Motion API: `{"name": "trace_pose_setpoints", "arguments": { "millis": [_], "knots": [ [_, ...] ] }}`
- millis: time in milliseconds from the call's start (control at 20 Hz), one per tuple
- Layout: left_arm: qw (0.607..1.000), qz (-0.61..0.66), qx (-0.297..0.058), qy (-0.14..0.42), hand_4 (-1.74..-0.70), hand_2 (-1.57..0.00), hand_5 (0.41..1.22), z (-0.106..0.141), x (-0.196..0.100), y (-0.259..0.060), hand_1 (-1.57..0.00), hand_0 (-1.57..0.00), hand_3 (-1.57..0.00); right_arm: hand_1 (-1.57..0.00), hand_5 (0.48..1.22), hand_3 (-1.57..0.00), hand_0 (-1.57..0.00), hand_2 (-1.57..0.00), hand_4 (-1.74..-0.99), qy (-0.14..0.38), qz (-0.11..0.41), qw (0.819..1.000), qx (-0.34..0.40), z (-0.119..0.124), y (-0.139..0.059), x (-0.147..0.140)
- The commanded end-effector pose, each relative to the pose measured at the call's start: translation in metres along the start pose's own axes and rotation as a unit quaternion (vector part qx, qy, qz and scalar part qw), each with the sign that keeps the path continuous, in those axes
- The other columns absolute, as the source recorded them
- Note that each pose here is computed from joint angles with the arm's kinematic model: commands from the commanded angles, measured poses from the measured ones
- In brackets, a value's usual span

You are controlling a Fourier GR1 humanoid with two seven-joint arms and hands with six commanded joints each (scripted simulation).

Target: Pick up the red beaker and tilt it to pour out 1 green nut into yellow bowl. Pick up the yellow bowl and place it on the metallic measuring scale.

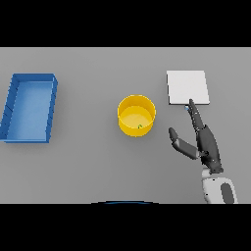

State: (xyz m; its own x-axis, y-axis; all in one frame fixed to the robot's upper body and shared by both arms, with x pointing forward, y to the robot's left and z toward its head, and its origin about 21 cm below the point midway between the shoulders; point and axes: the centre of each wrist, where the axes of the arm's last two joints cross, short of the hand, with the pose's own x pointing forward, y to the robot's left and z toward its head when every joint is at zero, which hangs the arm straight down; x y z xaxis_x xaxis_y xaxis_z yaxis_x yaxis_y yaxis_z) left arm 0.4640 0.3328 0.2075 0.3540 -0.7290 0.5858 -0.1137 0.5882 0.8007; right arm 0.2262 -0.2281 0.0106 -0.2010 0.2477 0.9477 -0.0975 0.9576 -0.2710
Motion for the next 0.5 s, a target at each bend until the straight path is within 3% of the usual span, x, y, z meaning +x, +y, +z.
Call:
{"name": "trace_pose_setpoints", "arguments": {
  "millis": [0, 300, 450],
  "knots": [
    [1.0, 0.017, 0.002, 0.009, -1.74, -1.57, 1.221, 0.002, -0.013, -0.008, -1.57, -1.57, -1.57, 0.0, 0.659, 0.0, 0.0, 0.0, -1.129, -0.005, -0.002, 1.0, 0.0, 0.0, -0.001, 0.002],
    [0.996, 0.079, -0.011, 0.049, -1.74, -1.57, 1.221, 0.037, -0.081, -0.059, -1.57, -1.57, -1.57, 0.0, 0.676, 0.0, 0.0, 0.0, -1.166, -0.004, 0.005, 1.0, 0.001, -0.004, -0.002, 0.001],
    [0.994, 0.095, -0.016, 0.059, -1.74, -1.57, 1.098, 0.056, -0.094, -0.069, -1.57, -1.57, -1.57, 0.0, 0.677, 0.0, 0.0, 0.0, -1.171, -0.007, 0.003, 1.0, 0.003, -0.001, -0.001, 0.0]
  ]
}}
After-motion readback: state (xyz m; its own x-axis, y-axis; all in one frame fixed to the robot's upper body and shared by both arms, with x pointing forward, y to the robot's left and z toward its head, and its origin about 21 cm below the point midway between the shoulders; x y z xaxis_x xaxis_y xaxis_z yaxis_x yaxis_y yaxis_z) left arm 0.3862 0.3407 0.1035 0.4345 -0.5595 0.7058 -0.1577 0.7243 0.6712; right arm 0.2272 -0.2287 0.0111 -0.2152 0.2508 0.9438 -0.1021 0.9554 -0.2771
